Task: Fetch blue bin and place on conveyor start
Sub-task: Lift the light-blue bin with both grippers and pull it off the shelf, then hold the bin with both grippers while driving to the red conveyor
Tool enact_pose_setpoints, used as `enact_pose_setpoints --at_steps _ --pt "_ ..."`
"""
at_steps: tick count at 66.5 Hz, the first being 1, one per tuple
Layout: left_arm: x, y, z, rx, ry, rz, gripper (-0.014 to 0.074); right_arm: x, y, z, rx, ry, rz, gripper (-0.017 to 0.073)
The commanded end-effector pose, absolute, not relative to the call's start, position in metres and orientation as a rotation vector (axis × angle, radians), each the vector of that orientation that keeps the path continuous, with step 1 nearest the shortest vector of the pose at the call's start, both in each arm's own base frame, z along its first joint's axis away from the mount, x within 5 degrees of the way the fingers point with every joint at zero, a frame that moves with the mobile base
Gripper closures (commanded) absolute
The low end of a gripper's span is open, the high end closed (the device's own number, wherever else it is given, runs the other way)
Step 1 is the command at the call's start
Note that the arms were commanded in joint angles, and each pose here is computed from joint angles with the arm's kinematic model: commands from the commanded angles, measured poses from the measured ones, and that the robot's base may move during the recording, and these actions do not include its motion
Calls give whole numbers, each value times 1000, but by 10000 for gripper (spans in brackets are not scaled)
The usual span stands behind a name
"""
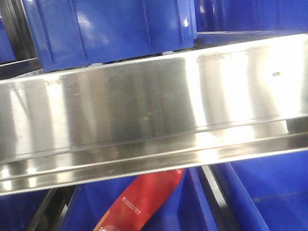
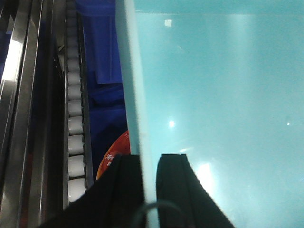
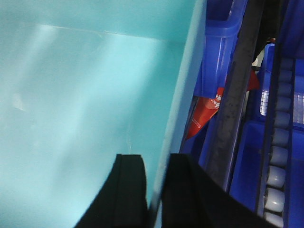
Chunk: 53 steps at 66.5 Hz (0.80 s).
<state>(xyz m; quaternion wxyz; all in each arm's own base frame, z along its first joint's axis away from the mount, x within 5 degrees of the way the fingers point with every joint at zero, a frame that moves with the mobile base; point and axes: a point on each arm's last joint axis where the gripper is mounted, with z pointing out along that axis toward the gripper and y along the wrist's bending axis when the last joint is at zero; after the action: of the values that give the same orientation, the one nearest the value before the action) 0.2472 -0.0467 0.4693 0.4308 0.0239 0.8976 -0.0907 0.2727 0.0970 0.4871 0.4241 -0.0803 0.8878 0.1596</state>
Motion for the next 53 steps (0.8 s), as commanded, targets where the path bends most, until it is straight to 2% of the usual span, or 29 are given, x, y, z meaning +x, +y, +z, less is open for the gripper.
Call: enact_pose_setpoints --at_steps 1,14,36,53 --pt "245 -41 476 64 2199 -166 704 270 87 496 -214 2163 301 711" --pt "248 -42 481 61 2137 -173 704 270 87 496 -213 2160 301 711" --pt "257 -43 501 52 1888 -197 704 272 87 499 -208 2123 307 711" --pt "259 -43 505 50 1839 -202 704 272 87 499 -208 2123 307 711"
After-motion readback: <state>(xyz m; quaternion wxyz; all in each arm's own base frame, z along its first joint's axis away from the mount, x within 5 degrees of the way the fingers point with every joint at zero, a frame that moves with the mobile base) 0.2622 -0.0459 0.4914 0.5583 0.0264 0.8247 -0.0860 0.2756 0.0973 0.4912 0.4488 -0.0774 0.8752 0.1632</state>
